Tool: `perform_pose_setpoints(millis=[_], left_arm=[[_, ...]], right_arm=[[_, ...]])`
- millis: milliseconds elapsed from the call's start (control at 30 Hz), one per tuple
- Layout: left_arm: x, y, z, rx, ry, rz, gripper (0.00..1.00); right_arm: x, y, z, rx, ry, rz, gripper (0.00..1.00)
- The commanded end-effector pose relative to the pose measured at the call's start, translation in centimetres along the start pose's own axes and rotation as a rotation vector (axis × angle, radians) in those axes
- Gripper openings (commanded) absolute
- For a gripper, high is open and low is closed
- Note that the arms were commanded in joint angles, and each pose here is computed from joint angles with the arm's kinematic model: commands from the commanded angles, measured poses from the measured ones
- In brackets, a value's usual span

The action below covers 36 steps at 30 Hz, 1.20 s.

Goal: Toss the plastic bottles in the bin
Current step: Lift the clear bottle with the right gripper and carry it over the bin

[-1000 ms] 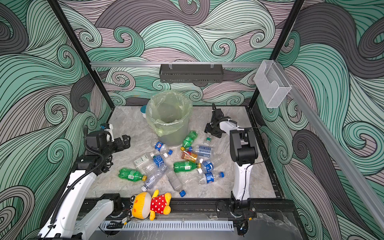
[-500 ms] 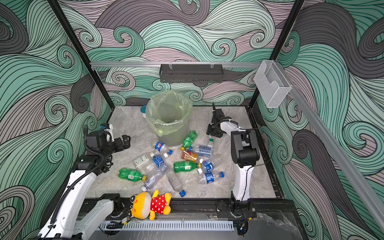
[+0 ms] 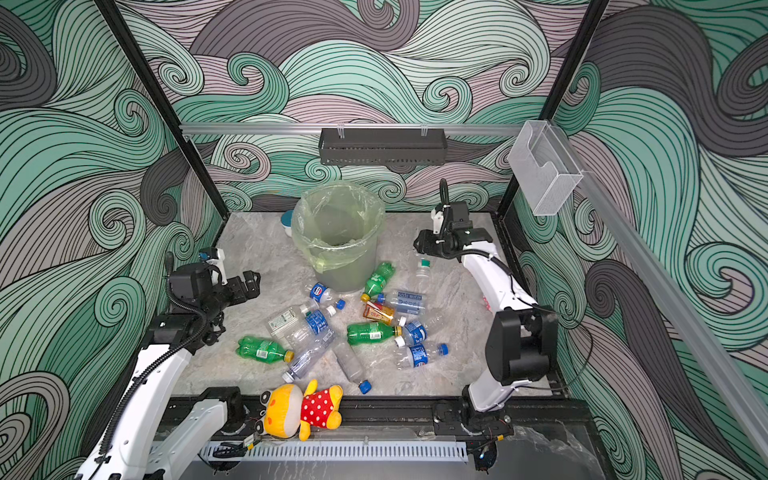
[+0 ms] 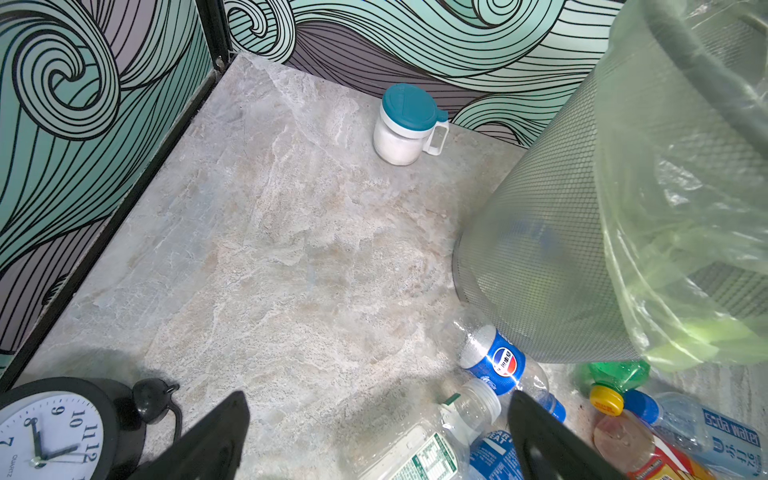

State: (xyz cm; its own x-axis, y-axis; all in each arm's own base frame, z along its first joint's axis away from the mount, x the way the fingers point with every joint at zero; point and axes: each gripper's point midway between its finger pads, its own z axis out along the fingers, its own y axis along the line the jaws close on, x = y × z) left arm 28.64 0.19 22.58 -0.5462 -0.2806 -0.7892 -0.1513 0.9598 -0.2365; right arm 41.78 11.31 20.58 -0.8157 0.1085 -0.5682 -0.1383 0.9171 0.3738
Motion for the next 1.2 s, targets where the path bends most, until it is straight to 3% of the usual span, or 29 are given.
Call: perform_pose_setpoints(millis=[0,300,533,667,800,900,933,1033,1167], left_arm=[[0.2,0.4,-0.2,-0.014,0.008,-0.002,0.99],[0.0,0.3,-0.1,-0.009,-0.001,-0.011,0.99],[0.1,0.4,0.0,-0.018,0.007,-0.025,0.99],[0.1,0.4,-0.1,-0.019,0.006,-0.012,0.99],[0.0,0.4,-0.2,-0.018,0.004,-0.017,0.99],[0.0,0.3,-0.2,-0.011,-0.001,-0.020,0.99],[-0.1,0.4,-0.2,-0.015,-0.004,-0.014,0.99],[-0.2,0.6,-0.5,-0.033,0.000,0.002,0.99],[0.3,0.7,-0.7,-0.033,0.005,0.004,0.99]], right_arm=[[2.7,1.6,-1.5,-0.096,0.078,-0.015,0.44],[7.2,3.3,-4.9,-0.202,0.075,-0.050,0.45],[7.0,6.2,-7.4,-0.308,0.034,-0.138,0.45],[4.7,10.7,-9.1,-0.401,0.010,-0.259,0.45],[-0.6,18.1,-10.0,-0.534,-0.060,-0.389,0.45],[-6.2,23.3,-9.9,-0.649,-0.158,-0.376,0.46],[-8.1,24.5,-9.7,-0.676,-0.200,-0.352,0.50],[-11.4,25.9,-9.2,-0.664,-0.271,-0.319,0.80],[-11.2,24.8,-9.7,-0.597,-0.302,-0.352,0.93]])
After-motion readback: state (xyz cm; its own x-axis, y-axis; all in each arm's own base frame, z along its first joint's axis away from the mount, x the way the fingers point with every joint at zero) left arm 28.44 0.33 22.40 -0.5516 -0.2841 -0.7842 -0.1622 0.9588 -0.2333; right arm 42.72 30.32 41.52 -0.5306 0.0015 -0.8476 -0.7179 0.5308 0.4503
